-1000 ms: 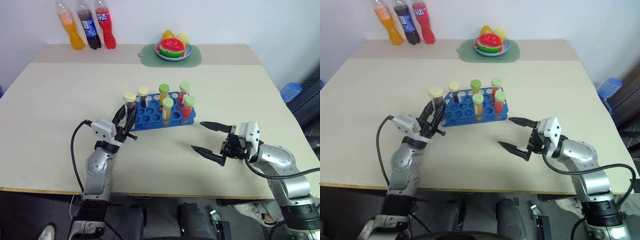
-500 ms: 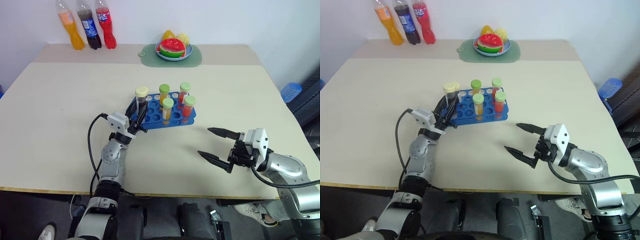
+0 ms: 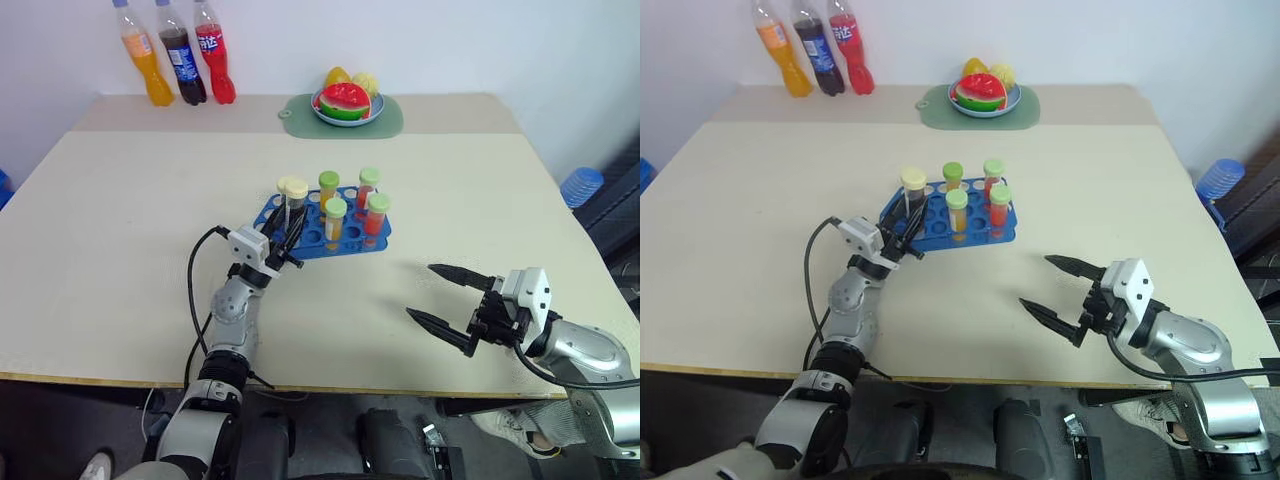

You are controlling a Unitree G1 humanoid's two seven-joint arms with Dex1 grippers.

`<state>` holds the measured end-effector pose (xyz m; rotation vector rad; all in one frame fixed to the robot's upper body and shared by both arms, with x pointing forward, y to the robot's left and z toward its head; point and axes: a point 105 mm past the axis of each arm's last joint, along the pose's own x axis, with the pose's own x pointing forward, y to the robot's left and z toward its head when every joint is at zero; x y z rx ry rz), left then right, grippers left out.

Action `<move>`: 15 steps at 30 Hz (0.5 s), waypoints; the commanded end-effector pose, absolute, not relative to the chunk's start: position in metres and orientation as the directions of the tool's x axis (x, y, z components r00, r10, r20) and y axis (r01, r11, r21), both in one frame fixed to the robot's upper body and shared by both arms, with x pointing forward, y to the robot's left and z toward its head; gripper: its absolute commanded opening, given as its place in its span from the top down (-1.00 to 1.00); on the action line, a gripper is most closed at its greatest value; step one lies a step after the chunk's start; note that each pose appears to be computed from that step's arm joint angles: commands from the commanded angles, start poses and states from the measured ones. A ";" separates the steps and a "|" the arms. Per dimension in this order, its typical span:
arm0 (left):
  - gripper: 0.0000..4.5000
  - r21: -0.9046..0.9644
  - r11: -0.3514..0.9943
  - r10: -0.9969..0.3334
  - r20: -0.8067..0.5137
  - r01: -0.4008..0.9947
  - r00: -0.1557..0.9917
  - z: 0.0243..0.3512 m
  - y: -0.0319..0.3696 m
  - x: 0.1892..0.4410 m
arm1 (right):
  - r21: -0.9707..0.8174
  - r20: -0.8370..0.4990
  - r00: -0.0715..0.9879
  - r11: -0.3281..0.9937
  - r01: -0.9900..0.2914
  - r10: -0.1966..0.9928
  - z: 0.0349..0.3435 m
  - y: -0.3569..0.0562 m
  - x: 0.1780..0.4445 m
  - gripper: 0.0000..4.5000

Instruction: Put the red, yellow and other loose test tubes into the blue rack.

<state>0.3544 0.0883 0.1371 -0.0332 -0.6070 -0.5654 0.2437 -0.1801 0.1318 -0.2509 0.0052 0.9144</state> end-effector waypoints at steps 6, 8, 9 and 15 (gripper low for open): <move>0.60 0.131 0.870 -0.462 0.552 0.475 0.694 0.141 0.094 0.362 | -0.264 -0.074 0.605 0.570 -0.778 0.793 0.146 -0.176 0.243 -1.00; 0.60 0.131 0.872 -0.459 0.551 0.471 0.697 0.141 0.095 0.362 | -0.265 -0.073 0.605 0.570 -0.778 0.793 0.146 -0.175 0.243 -1.00; 0.60 0.132 0.872 -0.461 0.549 0.472 0.698 0.140 0.095 0.362 | -0.266 -0.072 0.605 0.569 -0.778 0.793 0.146 -0.175 0.243 -1.00; 0.60 0.129 0.863 -0.476 0.537 0.489 0.697 0.135 0.092 0.362 | -0.266 -0.066 0.607 0.573 -0.776 0.792 0.147 -0.174 0.243 -1.00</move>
